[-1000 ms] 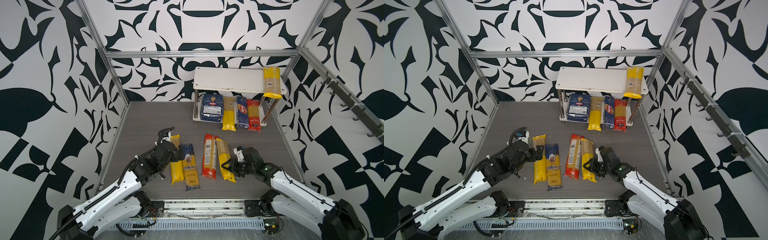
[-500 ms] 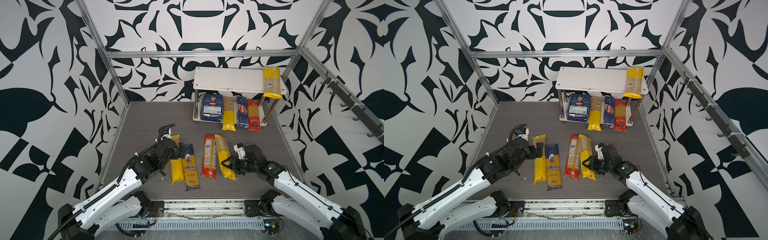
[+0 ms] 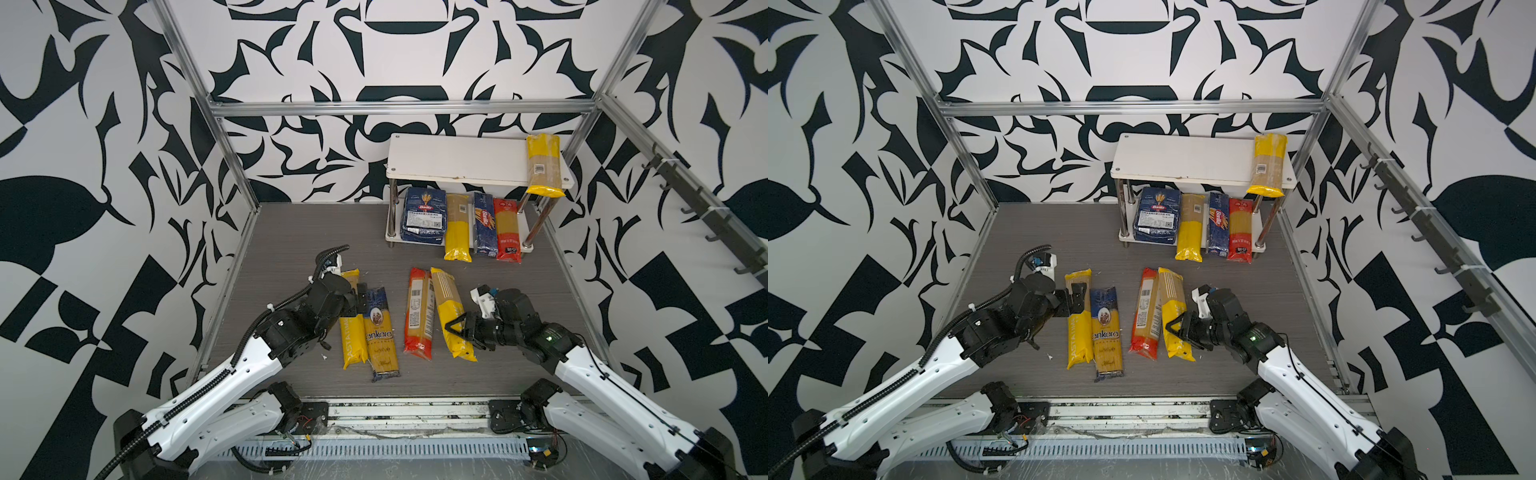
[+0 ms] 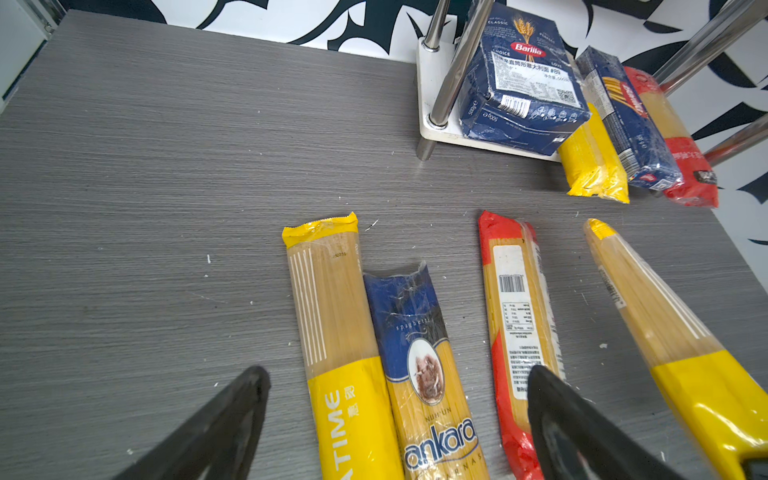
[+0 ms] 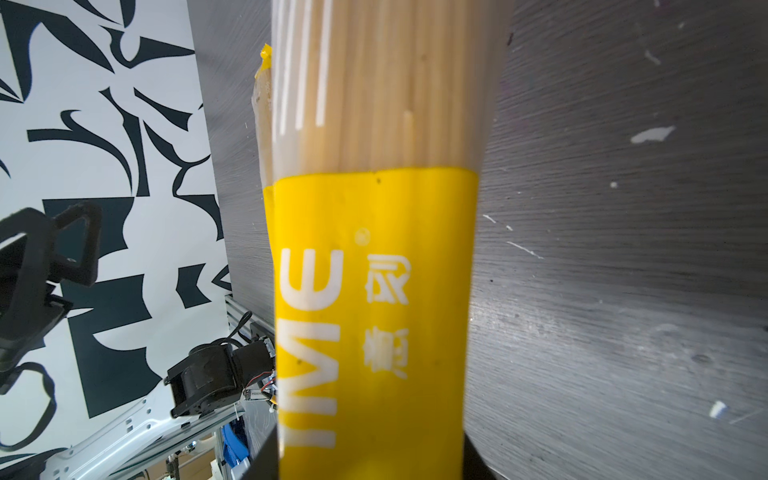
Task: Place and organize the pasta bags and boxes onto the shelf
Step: 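Lift the Pastatime bag upright and carry it toward the shelf with the right gripper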
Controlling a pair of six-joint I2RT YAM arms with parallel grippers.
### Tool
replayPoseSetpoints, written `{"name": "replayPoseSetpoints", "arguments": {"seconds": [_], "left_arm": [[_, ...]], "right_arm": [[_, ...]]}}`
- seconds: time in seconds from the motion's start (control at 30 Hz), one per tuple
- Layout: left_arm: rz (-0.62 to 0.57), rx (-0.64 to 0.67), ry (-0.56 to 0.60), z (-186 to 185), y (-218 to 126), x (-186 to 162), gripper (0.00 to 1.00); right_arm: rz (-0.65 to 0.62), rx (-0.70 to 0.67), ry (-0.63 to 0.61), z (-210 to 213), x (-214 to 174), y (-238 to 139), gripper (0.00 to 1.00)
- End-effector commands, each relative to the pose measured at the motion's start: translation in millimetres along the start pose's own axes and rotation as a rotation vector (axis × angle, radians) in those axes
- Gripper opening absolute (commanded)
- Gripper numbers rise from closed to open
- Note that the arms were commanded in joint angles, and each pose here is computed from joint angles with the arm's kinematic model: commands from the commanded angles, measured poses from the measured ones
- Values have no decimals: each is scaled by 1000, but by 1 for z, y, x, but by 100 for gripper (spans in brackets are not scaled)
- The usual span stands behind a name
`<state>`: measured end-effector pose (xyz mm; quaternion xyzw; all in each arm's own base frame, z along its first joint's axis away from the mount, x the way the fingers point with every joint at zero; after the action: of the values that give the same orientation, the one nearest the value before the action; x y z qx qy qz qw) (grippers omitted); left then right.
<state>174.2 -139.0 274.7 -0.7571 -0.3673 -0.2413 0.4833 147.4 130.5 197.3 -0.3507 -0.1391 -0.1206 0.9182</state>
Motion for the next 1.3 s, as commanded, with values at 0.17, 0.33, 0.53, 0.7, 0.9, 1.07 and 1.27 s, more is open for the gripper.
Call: {"name": "replayPoseSetpoints", "arguments": {"seconds": [0.17,0.33,0.53,0.7,0.9,1.07,1.27], "left_arm": [[6,-10,-4,-1,-10,5,99],[0,-17,-4,-2,-11,7,99],[-11,-9,8,-2,-15,11,99],[-47,4,8,-1,-23,18,99],[-65,-6,20,-5,-27,25,99],[-56,-13,38,-9,-24,26,99],[-49,-23,59,-14,-22,28,99]], "right_arm": [[-170,209,-192,59,36,-33,7],[-188,267,-205,74,44,-41,7],[-214,301,-239,93,54,-54,6],[-237,321,-282,113,64,-69,6],[-265,338,-324,134,75,-85,5],[-295,345,-362,150,83,-101,5],[-345,334,-423,169,94,-119,5]]}}
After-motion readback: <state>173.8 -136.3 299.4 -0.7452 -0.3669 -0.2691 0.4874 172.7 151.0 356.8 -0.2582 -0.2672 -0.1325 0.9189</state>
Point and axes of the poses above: each gripper's point midway between its finger pads, its own y axis out along the fingers, its own z axis along the line the jaws close on, x = y × z, the point moved 9 cm from there along -y, back along the fingers, and after that the axes turned 14 degrees about -y, right-handed, at the moved point
